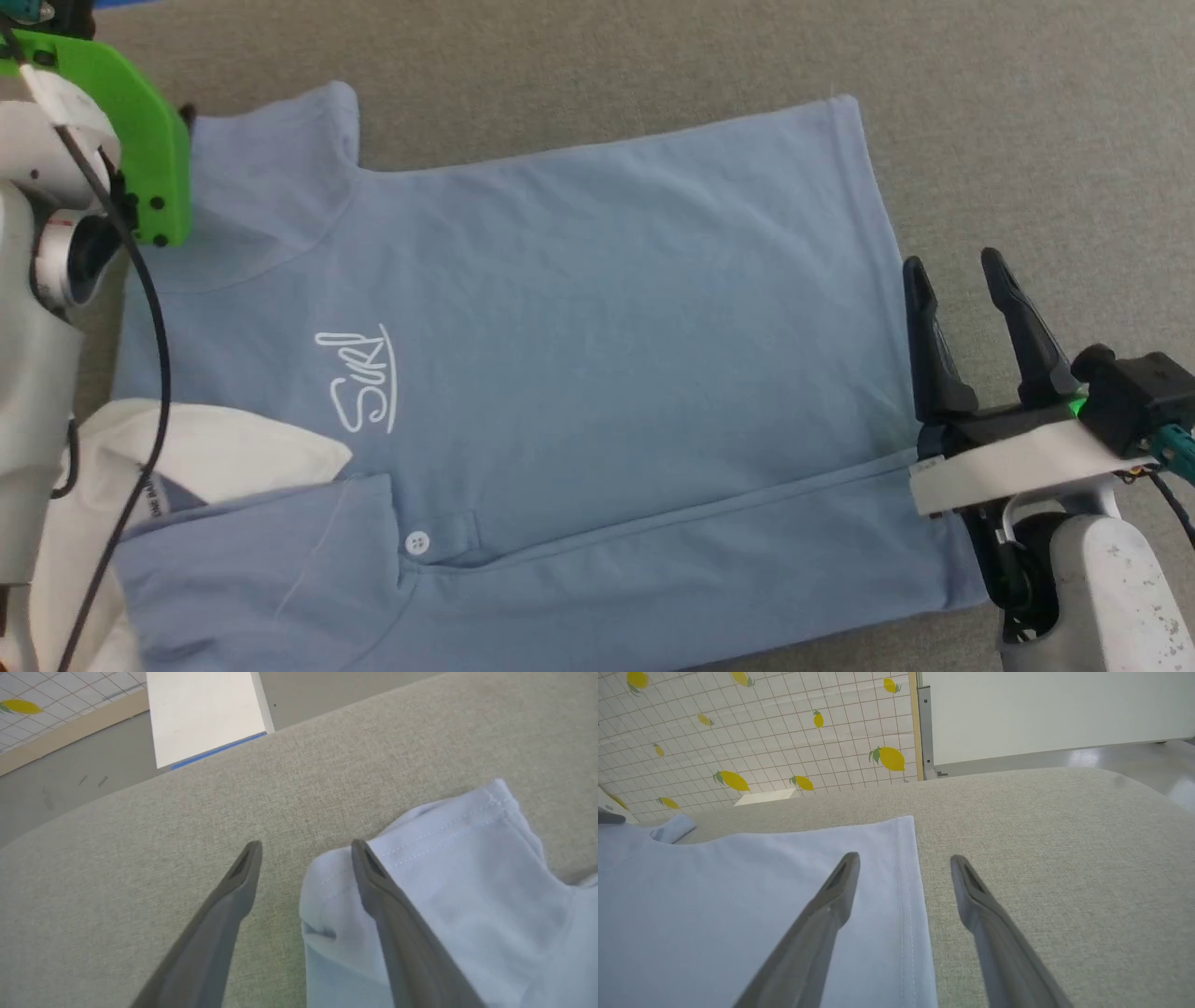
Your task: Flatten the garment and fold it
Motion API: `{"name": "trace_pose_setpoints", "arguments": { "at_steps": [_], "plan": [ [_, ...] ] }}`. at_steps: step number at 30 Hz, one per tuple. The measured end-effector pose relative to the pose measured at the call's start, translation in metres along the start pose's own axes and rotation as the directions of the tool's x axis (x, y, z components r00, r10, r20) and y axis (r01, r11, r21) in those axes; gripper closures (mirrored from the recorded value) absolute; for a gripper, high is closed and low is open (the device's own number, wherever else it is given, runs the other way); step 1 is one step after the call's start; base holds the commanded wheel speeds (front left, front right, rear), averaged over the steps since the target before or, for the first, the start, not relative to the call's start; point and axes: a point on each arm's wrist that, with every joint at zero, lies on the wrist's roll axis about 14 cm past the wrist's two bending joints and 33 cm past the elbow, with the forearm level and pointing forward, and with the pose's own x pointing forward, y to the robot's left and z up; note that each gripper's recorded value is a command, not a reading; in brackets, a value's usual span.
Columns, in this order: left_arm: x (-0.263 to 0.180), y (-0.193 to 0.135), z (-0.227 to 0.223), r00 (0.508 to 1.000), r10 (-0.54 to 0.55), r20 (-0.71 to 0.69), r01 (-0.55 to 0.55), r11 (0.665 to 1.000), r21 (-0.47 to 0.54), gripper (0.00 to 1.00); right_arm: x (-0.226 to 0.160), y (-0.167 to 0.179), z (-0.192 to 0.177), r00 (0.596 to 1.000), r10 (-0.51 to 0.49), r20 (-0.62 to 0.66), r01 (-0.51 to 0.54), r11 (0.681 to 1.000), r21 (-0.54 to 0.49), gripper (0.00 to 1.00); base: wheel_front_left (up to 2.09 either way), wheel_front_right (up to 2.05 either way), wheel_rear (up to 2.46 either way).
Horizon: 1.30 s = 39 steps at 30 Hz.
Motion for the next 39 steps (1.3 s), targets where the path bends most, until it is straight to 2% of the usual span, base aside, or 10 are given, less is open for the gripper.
{"name": "trace_pose_setpoints", "arguments": {
  "at_steps": [7, 8, 9, 10, 20, 27, 32, 37, 38, 39],
  "plan": [
    [0.021, -0.009, -0.039, 0.966, -0.01, -0.259, 0.01, 1.0, -0.001, 0.0, 0.0, -0.011, -0.012, 0.999, -0.03, -0.03, 0.03, 1.0, -0.003, 0.0, 0.0, 0.0, 0.0],
    [0.021, -0.009, -0.041, 0.96, -0.013, -0.281, 0.013, 1.0, -0.004, 0.07, 0.001, -0.012, -0.012, 0.999, -0.033, -0.033, 0.033, 0.999, -0.004, 0.0, 0.0, 0.0, 0.0],
    [0.021, -0.011, -0.042, 0.955, -0.02, -0.295, 0.017, 1.0, -0.012, 0.69, 0.0, -0.013, -0.013, 0.999, -0.036, -0.036, 0.036, 0.999, -0.005, 0.0, 0.0, 0.0, 0.0],
    [0.021, -0.012, -0.043, 0.951, -0.026, -0.308, 0.021, 1.0, -0.02, 1.0, 0.0, -0.013, -0.014, 0.999, -0.037, -0.038, 0.036, 0.999, -0.006, 0.0, 0.0, 0.0, 0.0],
    [0.007, -0.028, -0.041, 0.952, -0.073, -0.298, 0.07, 0.997, -0.024, 1.0, 0.038, 0.007, 0.011, 0.999, 0.048, -0.024, -0.05, 0.995, -0.085, 0.0, 0.0, 0.0, 0.0],
    [0.008, -0.028, -0.04, 0.96, -0.076, -0.27, 0.075, 0.997, -0.011, 1.0, 0.095, 0.008, 0.001, 0.965, 0.048, -0.257, -0.087, 0.986, -0.142, 0.0, 0.0, 0.0, 0.0],
    [0.01, -0.027, -0.038, 0.966, -0.078, -0.247, 0.08, 0.997, -0.003, 1.0, 0.116, -0.001, -0.03, 0.859, -0.015, -0.512, -0.076, 0.985, -0.156, 0.0, 0.0, 0.0, 0.0],
    [0.014, -0.025, -0.039, 0.97, -0.078, -0.23, 0.081, 0.997, 0.001, 1.0, 0.122, 0.0, -0.053, 0.742, -0.05, -0.669, -0.086, 0.982, -0.168, 0.0, 0.0, 0.0, 0.0],
    [0.014, -0.025, -0.039, 0.971, -0.079, -0.227, 0.081, 0.997, 0.0, 1.0, 0.123, 0.0, -0.055, 0.72, -0.06, -0.691, -0.089, 0.98, -0.177, 0.51, 0.0, 0.0, 0.0],
    [0.014, -0.025, -0.039, 0.972, -0.082, -0.221, 0.084, 0.996, 0.001, 1.0, 0.124, 0.0, -0.055, 0.703, -0.07, -0.708, -0.093, 0.978, -0.189, 0.68, 0.0, 0.0, 0.0]
  ]
}}
